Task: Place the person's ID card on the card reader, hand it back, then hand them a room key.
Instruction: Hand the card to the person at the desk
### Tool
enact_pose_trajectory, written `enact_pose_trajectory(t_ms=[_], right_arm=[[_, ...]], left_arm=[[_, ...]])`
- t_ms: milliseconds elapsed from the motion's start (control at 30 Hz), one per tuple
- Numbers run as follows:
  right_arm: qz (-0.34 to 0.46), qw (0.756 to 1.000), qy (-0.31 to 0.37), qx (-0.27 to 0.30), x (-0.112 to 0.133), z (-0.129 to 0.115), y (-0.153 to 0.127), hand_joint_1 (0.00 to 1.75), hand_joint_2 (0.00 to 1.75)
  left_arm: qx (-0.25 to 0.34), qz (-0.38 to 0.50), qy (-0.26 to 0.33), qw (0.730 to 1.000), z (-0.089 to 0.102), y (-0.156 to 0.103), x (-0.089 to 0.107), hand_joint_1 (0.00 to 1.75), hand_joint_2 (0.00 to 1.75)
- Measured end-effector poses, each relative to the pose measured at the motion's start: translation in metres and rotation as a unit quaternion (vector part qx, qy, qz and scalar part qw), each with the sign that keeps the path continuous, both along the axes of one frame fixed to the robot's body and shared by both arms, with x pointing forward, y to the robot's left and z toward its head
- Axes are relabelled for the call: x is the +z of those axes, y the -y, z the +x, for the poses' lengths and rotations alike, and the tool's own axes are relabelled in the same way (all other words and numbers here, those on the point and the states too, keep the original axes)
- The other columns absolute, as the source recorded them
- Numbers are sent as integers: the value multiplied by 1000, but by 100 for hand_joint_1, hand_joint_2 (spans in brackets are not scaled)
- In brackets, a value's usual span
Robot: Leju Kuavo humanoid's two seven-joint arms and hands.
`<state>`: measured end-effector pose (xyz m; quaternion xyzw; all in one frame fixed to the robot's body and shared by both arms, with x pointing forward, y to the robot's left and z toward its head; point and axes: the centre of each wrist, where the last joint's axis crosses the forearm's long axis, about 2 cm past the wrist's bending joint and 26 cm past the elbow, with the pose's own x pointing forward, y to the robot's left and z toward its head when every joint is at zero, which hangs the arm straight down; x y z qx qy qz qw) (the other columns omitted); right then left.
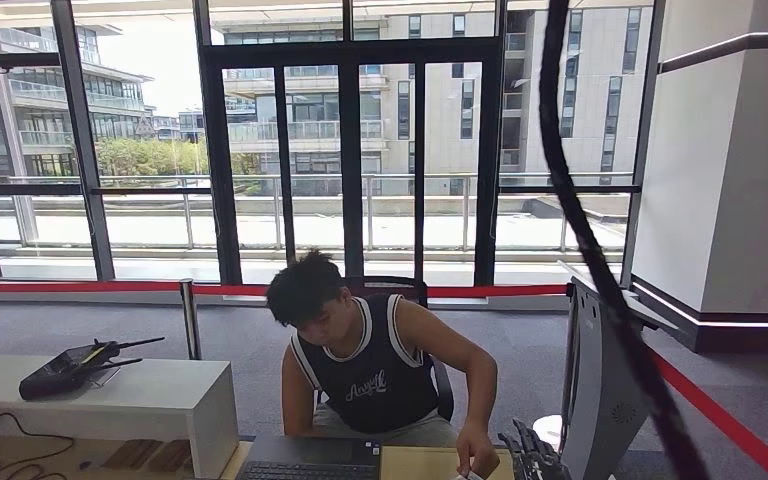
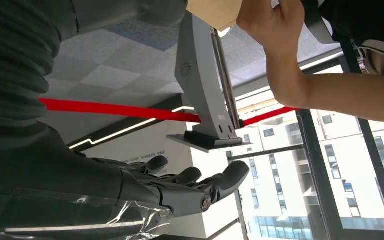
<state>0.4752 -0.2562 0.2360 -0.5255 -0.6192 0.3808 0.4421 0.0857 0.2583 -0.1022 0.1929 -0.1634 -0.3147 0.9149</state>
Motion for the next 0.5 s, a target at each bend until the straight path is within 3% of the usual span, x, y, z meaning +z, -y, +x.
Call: enact_pose_trajectory(t_ms=[233,367,500], right_arm=[[4,1000,7,3,0,0,0,0,175],[63,997,22,46,-6,-4,-2,0,175],[130,988,-31,80,-24,-15,-7,0,175]], left_arm=[[2,1,1,1000,-1,0,0,0,0],[17,0,1,1000,-4,-1,-1,0,0],[29,0,-5,1000,-8,-1,-1,0,0]])
